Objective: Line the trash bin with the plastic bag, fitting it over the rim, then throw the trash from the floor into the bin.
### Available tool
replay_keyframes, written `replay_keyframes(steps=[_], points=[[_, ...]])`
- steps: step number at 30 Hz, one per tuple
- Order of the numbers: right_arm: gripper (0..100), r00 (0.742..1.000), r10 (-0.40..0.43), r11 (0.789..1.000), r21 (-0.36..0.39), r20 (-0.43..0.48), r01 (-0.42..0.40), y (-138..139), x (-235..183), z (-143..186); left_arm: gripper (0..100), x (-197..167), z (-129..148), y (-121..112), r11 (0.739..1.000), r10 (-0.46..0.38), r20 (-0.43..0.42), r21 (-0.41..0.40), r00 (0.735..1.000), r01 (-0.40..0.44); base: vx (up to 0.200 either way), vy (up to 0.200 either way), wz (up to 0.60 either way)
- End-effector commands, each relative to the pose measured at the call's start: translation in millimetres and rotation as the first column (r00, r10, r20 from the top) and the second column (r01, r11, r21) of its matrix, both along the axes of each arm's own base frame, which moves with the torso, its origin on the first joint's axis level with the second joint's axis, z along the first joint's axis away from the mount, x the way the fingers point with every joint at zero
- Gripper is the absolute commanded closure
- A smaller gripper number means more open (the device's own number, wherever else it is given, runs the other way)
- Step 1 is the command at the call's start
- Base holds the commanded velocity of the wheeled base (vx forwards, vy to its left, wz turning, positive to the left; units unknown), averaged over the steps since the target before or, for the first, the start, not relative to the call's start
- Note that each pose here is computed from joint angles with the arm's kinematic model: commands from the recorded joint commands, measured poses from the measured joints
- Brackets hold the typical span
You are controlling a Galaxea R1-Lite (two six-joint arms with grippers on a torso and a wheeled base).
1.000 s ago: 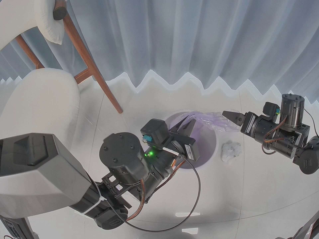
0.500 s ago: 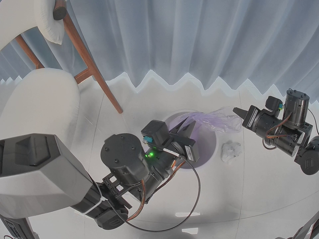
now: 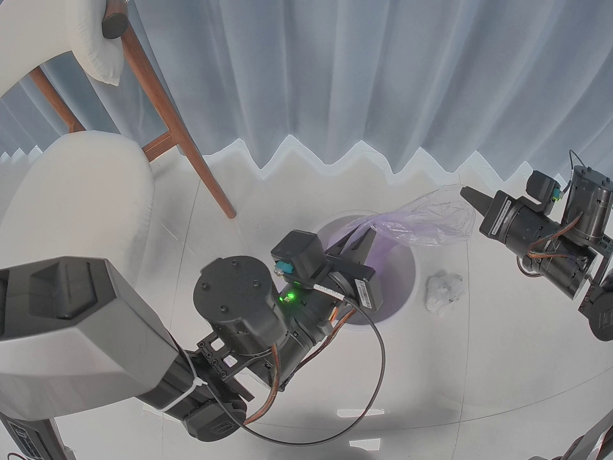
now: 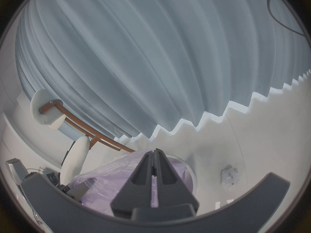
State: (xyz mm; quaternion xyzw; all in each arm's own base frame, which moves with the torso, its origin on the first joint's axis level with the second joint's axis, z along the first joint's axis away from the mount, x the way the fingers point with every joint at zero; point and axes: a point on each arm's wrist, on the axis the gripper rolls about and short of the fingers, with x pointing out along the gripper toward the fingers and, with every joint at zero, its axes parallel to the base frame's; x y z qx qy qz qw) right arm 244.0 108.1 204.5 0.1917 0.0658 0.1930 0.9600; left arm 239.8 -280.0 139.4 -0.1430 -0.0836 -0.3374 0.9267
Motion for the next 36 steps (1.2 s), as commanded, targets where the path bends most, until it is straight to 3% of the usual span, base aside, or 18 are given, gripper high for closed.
replay_keyframes(steps=[1, 3, 4, 8, 12, 21, 36], points=[[100, 1.0, 0.006, 0.999, -0.033, 0.028, -0.005, -5, -12, 3, 100, 0, 1, 0, 1.0, 0.001, 0.002, -0.003, 1.0, -0.001, 0.0, 0.0, 0.0], [100, 0.999, 0.007, 0.998, -0.063, 0.037, -0.004, -6, -12, 2, 100, 0, 0, 0, 1.0, 0.001, 0.001, -0.001, 1.0, -0.001, 0.0, 0.0, 0.0], [0, 0.999, 0.007, 0.998, -0.066, 0.042, -0.004, -5, -12, 2, 100, 0, 0, 0, 1.0, 0.001, 0.001, -0.001, 1.0, -0.001, 0.0, 0.0, 0.0], [0, 0.999, 0.003, 0.999, -0.046, 0.052, 0.0, -6, -14, 7, 100, 1, 2, 1, 1.0, 0.005, 0.004, -0.005, 1.0, -0.005, 0.0, 0.0, 0.0], [0, 0.998, 0.065, 0.998, -0.004, 0.014, -0.065, 5, -28, 7, 100, 2, 2, 2, 1.0, 0.008, 0.005, -0.006, 1.0, -0.008, 0.0, 0.0, 0.0], [0, 0.99, 0.061, 0.996, -0.058, -0.126, -0.069, 5, -31, -8, 100, 2, 5, 3, 1.0, 0.025, 0.007, -0.016, 1.0, -0.025, 0.0, 0.0, 0.0], [0, 0.978, 0.046, 0.997, -0.047, -0.202, -0.057, 13, -12, -27, 100, 2, 5, 2, 1.0, 0.023, 0.006, -0.015, 1.0, -0.023, 0.0, 0.0, 0.0]])
